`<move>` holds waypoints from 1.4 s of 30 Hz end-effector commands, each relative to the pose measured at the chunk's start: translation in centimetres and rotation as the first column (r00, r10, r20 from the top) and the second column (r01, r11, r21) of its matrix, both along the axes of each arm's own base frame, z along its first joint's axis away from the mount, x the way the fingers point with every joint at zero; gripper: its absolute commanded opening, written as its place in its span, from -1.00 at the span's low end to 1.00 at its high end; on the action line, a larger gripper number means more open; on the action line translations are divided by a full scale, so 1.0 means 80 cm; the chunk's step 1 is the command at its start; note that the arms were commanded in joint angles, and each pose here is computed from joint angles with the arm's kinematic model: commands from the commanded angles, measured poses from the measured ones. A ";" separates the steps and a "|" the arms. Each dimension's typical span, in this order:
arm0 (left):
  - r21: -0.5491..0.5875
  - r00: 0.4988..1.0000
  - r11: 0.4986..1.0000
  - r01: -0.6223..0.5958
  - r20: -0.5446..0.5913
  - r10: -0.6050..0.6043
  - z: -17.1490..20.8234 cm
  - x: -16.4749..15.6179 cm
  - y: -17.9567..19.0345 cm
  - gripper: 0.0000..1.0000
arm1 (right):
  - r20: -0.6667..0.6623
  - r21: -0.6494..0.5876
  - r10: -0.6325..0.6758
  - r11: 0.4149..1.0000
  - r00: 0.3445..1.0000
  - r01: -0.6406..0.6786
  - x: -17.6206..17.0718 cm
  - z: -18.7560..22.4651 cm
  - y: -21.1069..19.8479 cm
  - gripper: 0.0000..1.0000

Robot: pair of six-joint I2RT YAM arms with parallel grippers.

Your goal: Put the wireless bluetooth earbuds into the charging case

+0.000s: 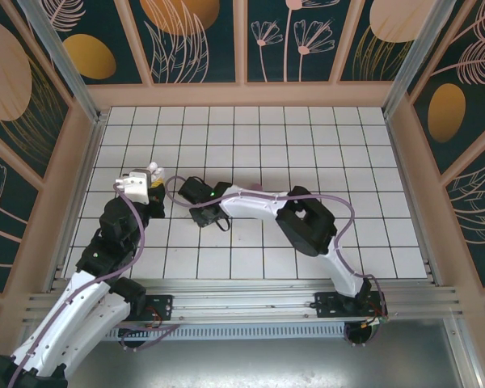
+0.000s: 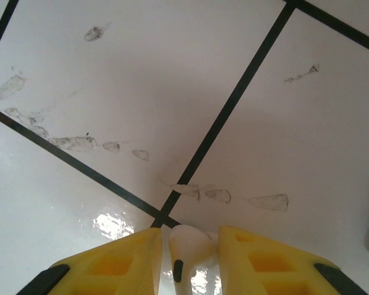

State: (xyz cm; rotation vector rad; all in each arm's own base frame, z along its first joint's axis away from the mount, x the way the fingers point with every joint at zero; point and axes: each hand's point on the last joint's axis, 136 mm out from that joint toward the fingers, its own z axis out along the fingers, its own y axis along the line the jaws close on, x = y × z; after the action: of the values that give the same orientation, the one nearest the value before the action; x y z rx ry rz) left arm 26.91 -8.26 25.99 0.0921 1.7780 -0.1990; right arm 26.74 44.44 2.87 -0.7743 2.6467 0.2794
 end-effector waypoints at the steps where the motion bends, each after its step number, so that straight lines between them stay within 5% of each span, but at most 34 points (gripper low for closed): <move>1: 0.010 1.000 1.000 0.006 0.012 -0.006 0.000 0.000 0.000 -1.00 | -0.009 -0.066 0.003 0.998 1.000 -0.004 -0.002 -0.016 -0.007 -0.40; 19: 0.001 1.000 1.000 0.019 0.007 -0.019 0.000 -0.001 -0.003 -1.00 | 0.030 -0.020 -0.054 0.998 0.998 0.055 0.008 0.019 -0.025 -0.80; 25: -0.032 0.994 0.994 0.102 0.042 -0.100 0.008 -0.004 -0.021 -1.00 | 0.041 0.185 -0.147 0.973 0.988 0.137 0.027 0.079 -0.037 -0.85; 31: -0.079 0.975 0.975 0.210 0.090 -0.203 0.018 -0.008 -0.046 -1.00 | 0.060 0.445 -0.215 0.880 0.975 0.166 0.043 0.155 -0.061 -0.85; 42: -0.107 0.971 0.965 0.238 0.050 -0.233 0.003 -0.004 -0.057 -1.00 | -0.234 0.472 -0.187 0.836 0.954 0.279 0.000 0.079 -0.085 -0.85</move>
State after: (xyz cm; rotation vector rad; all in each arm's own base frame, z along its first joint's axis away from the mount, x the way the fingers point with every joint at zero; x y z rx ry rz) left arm 26.63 -12.33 25.34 0.2316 1.7544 -0.4191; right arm 28.61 37.62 10.91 -0.3112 2.5340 0.8324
